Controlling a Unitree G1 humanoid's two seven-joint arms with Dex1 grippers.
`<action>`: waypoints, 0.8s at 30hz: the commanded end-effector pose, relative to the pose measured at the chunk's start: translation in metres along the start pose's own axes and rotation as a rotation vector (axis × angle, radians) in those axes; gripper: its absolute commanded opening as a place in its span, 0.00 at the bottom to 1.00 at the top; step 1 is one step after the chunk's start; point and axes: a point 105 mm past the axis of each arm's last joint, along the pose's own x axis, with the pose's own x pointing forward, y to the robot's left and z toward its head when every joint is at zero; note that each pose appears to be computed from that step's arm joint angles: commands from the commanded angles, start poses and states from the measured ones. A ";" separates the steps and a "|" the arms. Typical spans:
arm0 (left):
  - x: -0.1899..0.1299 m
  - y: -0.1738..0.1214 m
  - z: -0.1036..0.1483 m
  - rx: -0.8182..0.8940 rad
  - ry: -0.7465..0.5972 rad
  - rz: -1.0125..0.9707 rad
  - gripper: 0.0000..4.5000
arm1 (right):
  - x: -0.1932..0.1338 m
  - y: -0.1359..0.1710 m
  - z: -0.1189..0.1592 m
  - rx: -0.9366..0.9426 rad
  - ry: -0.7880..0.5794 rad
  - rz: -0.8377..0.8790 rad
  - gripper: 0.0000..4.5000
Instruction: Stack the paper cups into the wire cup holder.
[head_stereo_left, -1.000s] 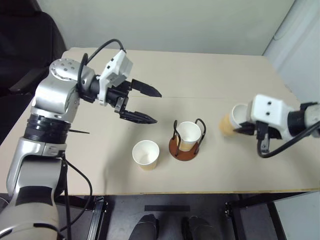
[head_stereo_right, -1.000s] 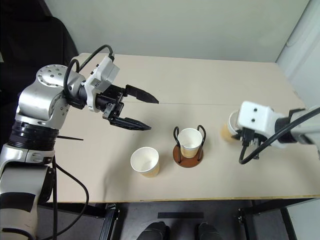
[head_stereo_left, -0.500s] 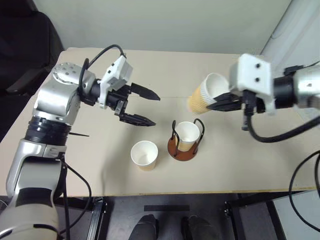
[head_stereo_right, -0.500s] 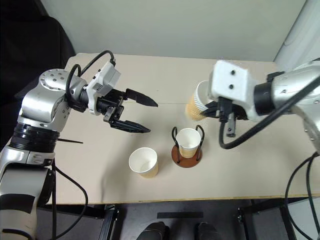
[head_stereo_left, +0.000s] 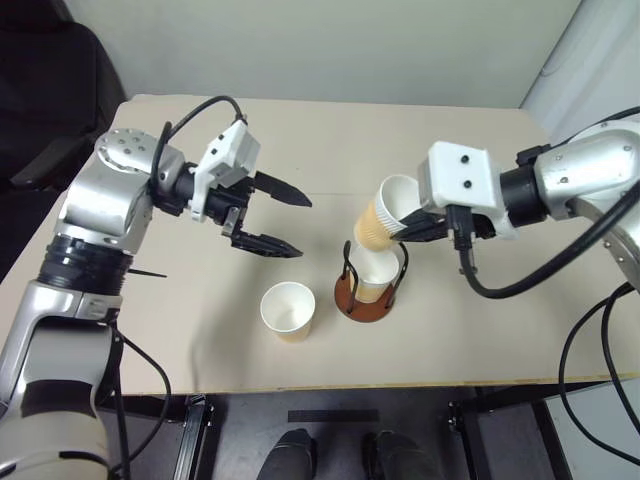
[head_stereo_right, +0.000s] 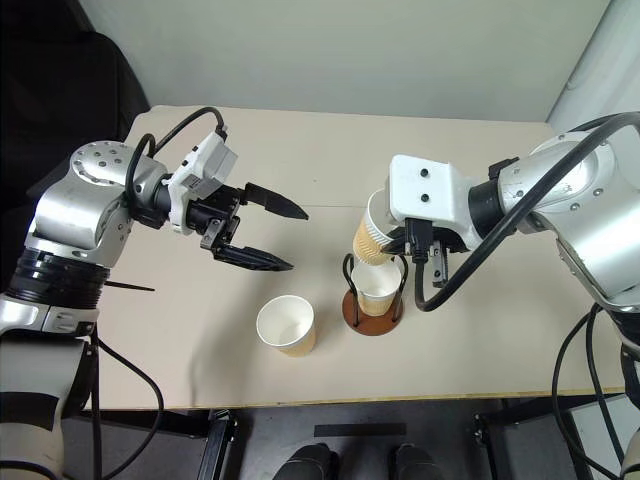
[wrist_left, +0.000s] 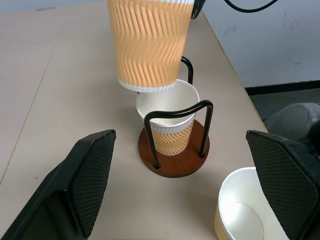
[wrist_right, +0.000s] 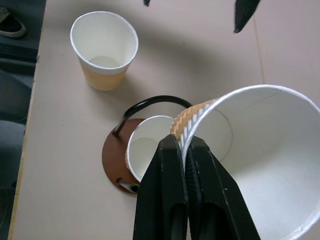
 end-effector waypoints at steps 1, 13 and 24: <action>-0.005 -0.003 0.009 0.046 0.000 -0.017 1.00 | 0.000 0.002 0.002 -0.042 0.009 0.001 0.01; -0.005 -0.002 0.011 0.050 -0.003 -0.013 1.00 | 0.011 0.011 -0.011 -0.040 0.041 0.048 0.01; -0.005 0.000 0.012 0.055 -0.003 -0.012 1.00 | 0.024 0.014 -0.011 -0.046 0.034 0.067 0.09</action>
